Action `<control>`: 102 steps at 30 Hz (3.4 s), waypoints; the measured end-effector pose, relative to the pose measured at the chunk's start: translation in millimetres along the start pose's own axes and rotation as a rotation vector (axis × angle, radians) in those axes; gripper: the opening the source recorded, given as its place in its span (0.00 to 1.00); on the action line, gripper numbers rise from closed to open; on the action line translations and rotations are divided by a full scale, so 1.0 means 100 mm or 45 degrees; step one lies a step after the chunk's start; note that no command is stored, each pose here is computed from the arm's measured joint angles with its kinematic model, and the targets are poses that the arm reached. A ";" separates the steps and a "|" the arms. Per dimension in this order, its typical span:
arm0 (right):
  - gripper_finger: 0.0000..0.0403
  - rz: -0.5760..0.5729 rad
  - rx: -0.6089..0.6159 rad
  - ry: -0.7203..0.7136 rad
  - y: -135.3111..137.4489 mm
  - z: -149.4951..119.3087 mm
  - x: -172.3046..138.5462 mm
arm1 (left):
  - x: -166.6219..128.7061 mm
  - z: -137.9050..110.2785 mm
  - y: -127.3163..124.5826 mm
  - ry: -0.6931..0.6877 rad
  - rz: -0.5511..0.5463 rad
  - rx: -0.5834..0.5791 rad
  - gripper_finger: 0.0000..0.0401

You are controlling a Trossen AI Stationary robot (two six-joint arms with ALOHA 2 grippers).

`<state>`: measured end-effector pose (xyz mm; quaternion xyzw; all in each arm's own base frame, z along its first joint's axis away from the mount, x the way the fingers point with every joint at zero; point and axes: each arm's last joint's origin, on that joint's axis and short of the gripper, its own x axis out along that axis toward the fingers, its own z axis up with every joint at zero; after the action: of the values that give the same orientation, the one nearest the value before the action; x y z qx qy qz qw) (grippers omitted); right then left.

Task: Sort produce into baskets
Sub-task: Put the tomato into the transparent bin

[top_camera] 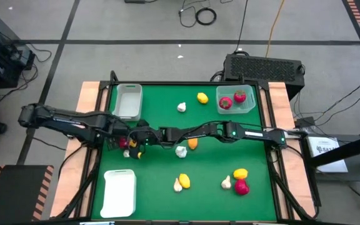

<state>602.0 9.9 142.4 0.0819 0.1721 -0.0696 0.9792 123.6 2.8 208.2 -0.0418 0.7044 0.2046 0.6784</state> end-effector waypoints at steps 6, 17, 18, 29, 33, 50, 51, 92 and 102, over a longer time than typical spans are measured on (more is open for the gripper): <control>0.92 -0.014 0.022 -0.025 -0.06 0.07 -0.01 | -0.16 -0.25 0.16 -0.051 0.050 -0.104 0.48; 0.92 -0.020 -0.105 0.129 -0.20 0.20 -0.13 | -0.29 -0.46 0.26 -0.248 -0.100 -0.034 0.48; 0.92 -0.034 -0.131 0.162 -0.23 0.28 -0.20 | -0.32 -0.47 0.27 -0.266 -0.125 -0.022 0.48; 0.92 -0.178 -0.115 0.499 -0.53 1.03 -1.07 | -0.52 -0.26 0.14 -0.578 -0.485 0.312 0.48; 0.92 -0.230 -0.067 0.466 -0.61 1.31 -1.36 | -0.50 -0.20 0.11 -0.535 -0.491 0.347 0.52; 0.92 -0.218 -0.219 0.693 -0.69 1.20 -1.46 | -0.47 0.33 -0.35 -0.351 -0.330 0.741 0.89; 0.92 -0.217 -0.226 0.693 -0.70 1.21 -1.47 | -0.45 0.36 -0.36 -0.325 -0.290 0.765 0.89; 0.92 -0.248 -0.266 0.740 -0.94 1.21 -1.49 | 0.41 0.37 -0.37 0.105 -0.130 0.997 0.86; 0.92 -0.250 -0.266 0.832 -0.95 1.15 -1.53 | 0.32 0.37 -0.34 0.161 -0.106 0.927 0.76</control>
<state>481.7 -87.4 289.9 -0.0178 0.4895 -0.1156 0.8641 167.3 -8.4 169.0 0.1610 0.7692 -0.0900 0.6118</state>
